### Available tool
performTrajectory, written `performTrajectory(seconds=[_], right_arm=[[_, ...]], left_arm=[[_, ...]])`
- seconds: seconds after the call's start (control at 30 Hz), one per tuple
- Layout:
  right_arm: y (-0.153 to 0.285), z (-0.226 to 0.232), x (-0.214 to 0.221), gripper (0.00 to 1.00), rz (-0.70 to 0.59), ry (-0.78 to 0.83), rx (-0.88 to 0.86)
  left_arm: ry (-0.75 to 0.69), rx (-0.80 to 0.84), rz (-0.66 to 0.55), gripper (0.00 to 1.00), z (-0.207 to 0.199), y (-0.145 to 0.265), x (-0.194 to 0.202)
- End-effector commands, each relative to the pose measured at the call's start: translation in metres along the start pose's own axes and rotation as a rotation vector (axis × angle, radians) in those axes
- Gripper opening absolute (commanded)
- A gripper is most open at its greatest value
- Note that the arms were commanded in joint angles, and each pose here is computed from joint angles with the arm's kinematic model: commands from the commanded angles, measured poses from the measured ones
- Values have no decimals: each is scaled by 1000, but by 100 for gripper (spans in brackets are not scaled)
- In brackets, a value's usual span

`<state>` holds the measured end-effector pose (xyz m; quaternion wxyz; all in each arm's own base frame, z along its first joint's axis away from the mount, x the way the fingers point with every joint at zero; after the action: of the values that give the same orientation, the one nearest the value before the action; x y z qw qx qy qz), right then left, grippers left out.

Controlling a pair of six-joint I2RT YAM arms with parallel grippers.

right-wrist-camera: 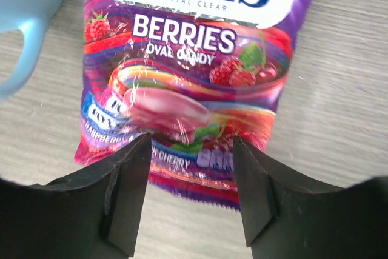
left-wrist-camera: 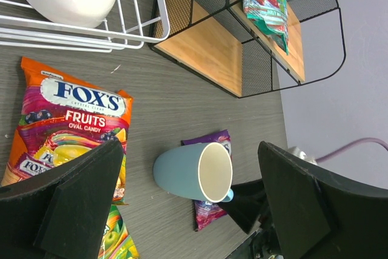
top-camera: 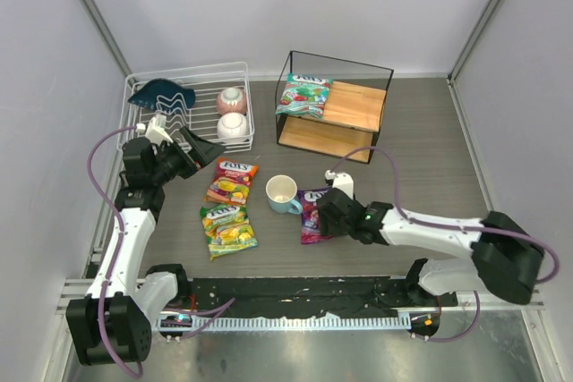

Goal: Place and organize the candy bags onto the shelf

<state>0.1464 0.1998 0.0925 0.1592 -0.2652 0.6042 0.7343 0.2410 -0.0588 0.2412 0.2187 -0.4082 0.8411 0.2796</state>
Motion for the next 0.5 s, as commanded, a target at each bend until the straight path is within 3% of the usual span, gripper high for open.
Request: performTrajectory(seconds=[0.0, 0.07, 0.13, 0.33, 0.47], right_arm=[[33, -9, -14, 64, -119, -66, -52], [38, -13, -18, 77, -165, -93, -46], [42, -17, -23, 81, -198, -123, -36], [24, -36, -17, 82, -165, -244, 49], [18, -45, -15, 82, -199, -343, 12]], left_arm=[[-21, 20, -12, 100, -3, 1, -5], [-26, 22, -15, 100, -4, 1, -5], [-24, 20, -17, 100, -4, 1, -5], [-24, 18, -12, 100, -3, 1, -4], [-24, 18, -13, 100, -4, 2, -4]])
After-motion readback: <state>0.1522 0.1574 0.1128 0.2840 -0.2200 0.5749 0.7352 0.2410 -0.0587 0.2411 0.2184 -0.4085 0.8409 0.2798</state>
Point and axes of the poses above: each gripper's point midway between its finger pads, its own y axis back along the fingers, its own z axis along the line the jaws close on, x = y × z, the point moved 8 cm from there along y, back along the fingers, and after that the axes turned 1 degree about -y, right-handed, at the moved point
